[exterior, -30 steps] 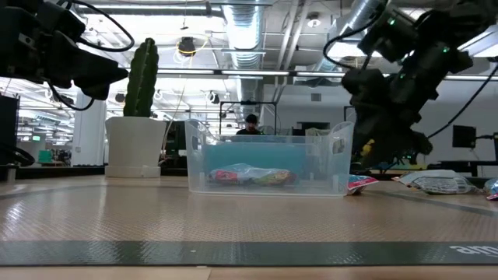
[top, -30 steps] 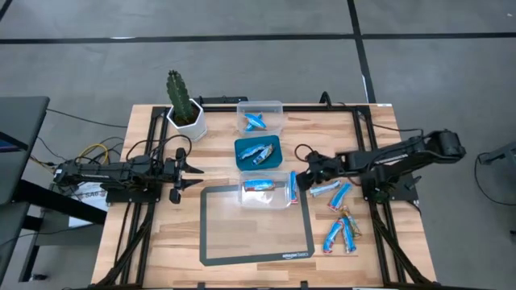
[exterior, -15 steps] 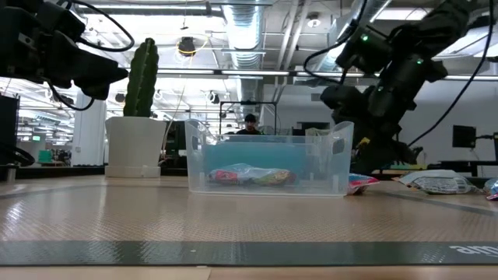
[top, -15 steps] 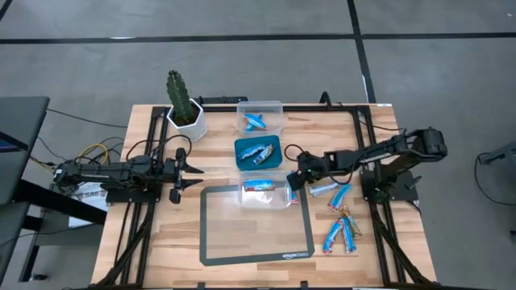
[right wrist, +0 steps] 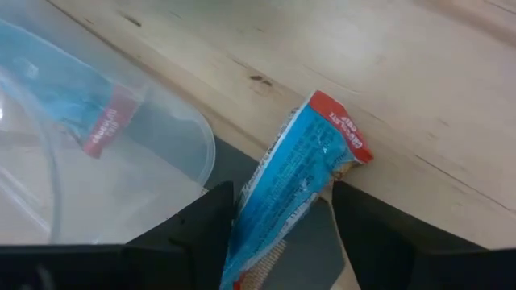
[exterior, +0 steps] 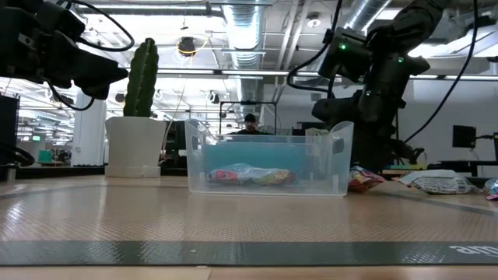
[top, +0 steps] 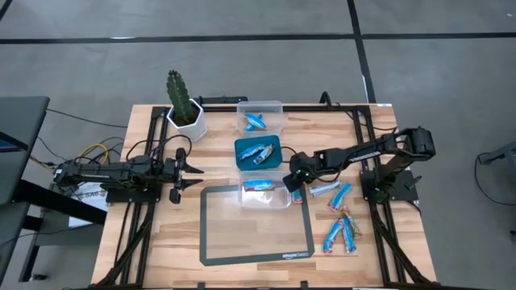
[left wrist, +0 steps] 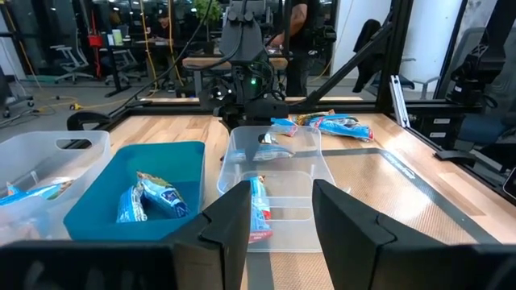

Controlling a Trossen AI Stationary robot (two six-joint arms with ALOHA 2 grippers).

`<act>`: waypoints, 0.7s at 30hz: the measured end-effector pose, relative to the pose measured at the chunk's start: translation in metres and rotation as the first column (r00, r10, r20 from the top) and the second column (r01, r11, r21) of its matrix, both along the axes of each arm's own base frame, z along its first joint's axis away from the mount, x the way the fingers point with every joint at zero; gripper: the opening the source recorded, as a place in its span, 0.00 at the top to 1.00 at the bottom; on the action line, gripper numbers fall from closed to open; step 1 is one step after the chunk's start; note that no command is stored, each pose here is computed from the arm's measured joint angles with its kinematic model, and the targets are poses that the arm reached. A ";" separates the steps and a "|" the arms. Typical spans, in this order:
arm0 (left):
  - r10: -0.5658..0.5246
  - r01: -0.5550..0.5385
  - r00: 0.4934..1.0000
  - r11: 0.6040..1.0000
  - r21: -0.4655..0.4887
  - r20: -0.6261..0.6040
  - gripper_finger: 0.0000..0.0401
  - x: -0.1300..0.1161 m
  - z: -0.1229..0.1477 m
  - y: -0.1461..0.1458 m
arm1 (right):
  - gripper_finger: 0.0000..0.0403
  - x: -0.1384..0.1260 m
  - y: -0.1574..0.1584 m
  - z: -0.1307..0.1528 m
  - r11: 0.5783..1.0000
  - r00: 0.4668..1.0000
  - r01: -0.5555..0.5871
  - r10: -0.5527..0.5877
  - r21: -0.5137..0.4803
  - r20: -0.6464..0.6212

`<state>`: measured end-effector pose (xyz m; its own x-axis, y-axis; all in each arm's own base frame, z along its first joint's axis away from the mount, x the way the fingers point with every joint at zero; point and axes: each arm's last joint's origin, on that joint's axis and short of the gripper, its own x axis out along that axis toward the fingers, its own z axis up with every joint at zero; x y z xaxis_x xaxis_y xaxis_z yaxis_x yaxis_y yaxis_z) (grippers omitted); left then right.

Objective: Pick and place Granola Bars by type
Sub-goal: Put the top left red granola bar into the bottom transparent bin

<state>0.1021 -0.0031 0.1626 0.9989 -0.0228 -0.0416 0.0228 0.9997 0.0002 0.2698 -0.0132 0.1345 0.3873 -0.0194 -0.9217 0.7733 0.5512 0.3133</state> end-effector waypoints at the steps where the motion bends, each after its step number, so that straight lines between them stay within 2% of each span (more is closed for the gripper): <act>1: 0.000 0.000 1.000 1.000 -0.005 0.000 0.68 0.000 0.000 0.000 | 0.52 0.000 0.000 0.000 1.000 1.000 0.000 0.000 0.000 -0.004; 12: 0.000 0.000 1.000 1.000 -0.008 0.000 0.68 0.000 0.000 0.000 | 0.81 -0.001 0.001 0.001 1.000 1.000 -0.006 0.006 -0.001 -0.006; 16: 0.000 0.000 1.000 1.000 0.000 0.000 0.68 0.000 0.000 0.000 | 0.86 -0.001 0.001 0.001 1.000 1.000 -0.014 0.013 -0.004 -0.006; 21: 0.000 0.000 1.000 1.000 -0.007 0.000 0.68 0.000 0.000 0.000 | 0.87 -0.003 0.000 0.009 0.999 1.000 -0.024 0.025 -0.047 0.014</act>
<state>0.1021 -0.0031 0.1627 0.9989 -0.0229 -0.0414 0.0226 0.9997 -0.0066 0.2667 -0.0133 0.1431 0.4017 -0.0524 -0.9143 0.7548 0.5843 0.2981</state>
